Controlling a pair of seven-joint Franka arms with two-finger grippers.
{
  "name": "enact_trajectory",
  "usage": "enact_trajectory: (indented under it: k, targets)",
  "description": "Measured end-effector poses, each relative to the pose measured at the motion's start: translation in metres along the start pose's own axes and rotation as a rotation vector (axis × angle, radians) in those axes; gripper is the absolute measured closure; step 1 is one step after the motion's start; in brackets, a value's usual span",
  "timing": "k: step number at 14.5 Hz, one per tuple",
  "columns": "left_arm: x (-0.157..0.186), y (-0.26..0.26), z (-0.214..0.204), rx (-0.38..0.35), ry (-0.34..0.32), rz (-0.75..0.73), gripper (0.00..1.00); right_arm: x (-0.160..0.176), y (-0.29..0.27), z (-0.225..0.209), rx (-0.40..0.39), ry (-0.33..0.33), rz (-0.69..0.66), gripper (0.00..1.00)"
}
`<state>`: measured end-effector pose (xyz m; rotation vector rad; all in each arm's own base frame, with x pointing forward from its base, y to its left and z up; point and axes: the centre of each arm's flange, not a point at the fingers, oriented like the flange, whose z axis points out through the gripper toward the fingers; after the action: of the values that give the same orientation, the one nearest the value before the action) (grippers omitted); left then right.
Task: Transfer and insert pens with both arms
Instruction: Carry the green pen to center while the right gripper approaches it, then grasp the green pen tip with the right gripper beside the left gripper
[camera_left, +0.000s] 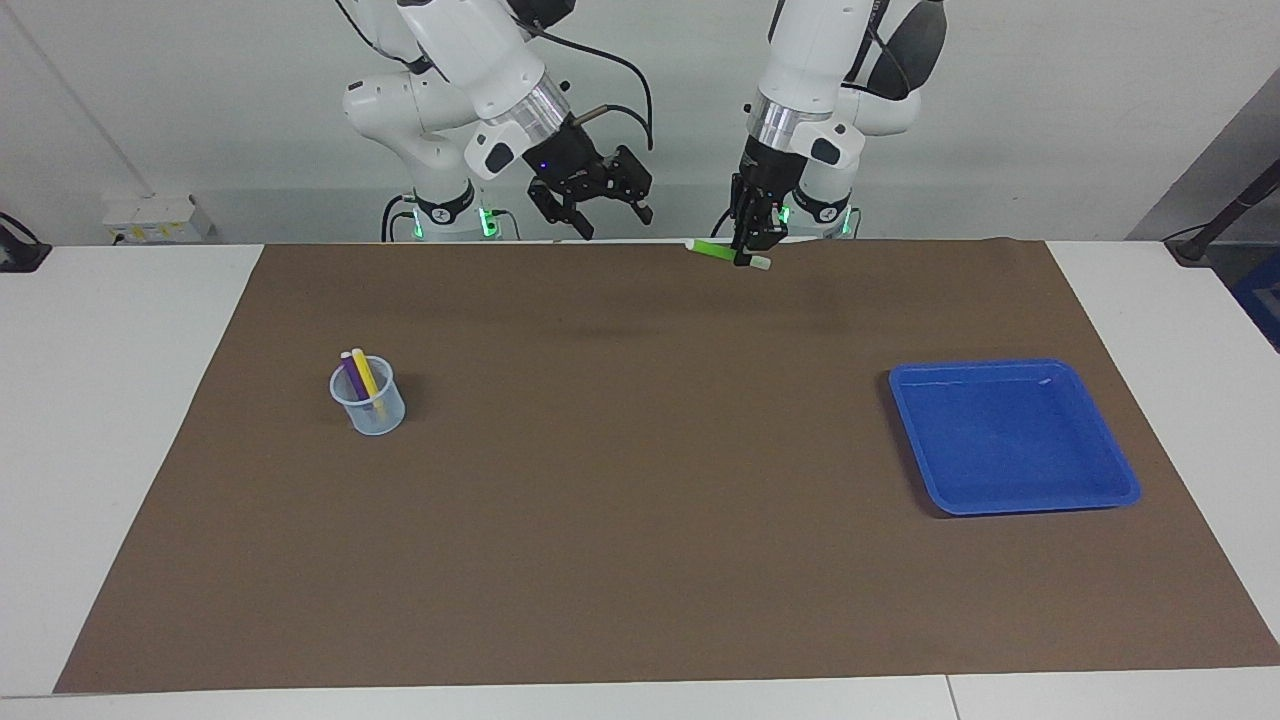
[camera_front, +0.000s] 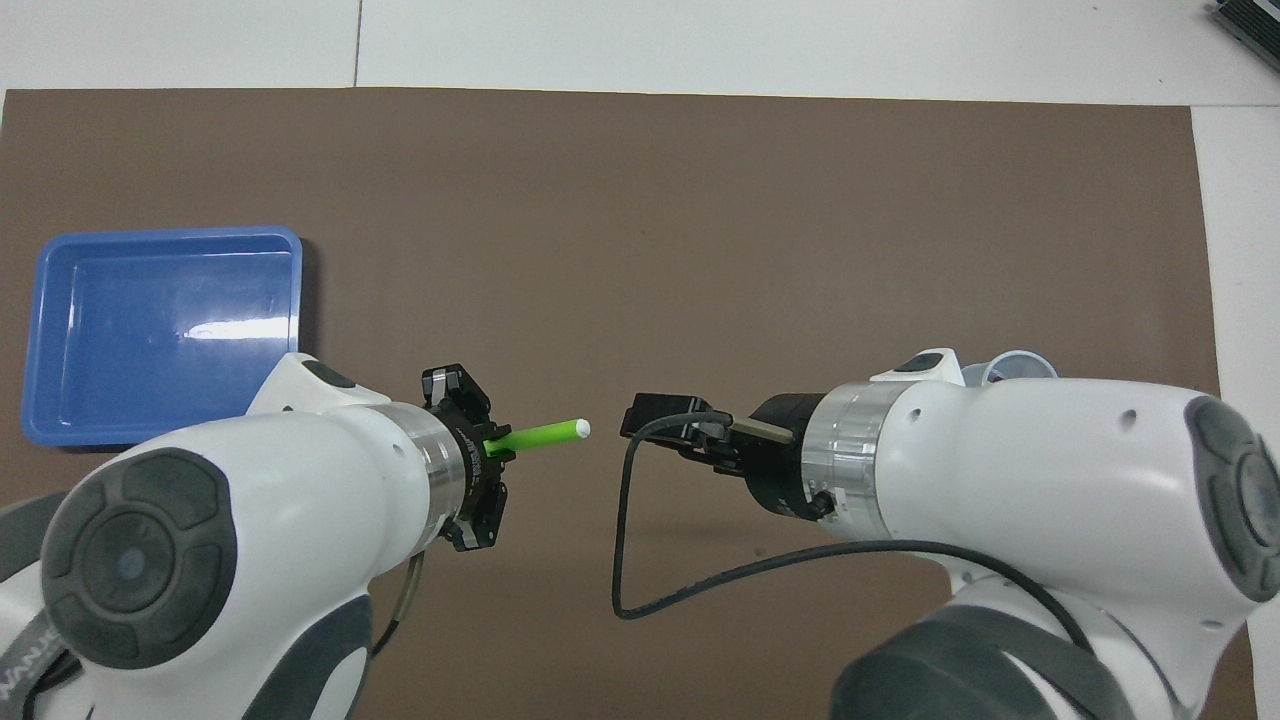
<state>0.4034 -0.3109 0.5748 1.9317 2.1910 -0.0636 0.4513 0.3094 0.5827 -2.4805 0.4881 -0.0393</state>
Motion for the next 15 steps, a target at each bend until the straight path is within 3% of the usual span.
enact_trajectory:
  k: [7,12,14,15]
  targets:
    - [-0.018,-0.019,0.001,0.006,-0.002,-0.002,0.82,0.003,-0.002,0.018,0.011,0.011,0.027,0.0]
    - [-0.018,-0.02,0.0,0.004,-0.003,-0.003,0.82,-0.004,0.004,0.025,-0.038,-0.045,0.028,0.0]
    - [-0.018,-0.02,-0.001,0.002,-0.004,-0.003,0.82,-0.007,0.005,0.026,-0.055,-0.065,0.026,0.1]
    - [-0.018,-0.02,-0.001,0.002,-0.004,-0.003,0.82,-0.008,0.006,0.026,-0.06,-0.071,0.026,0.1]
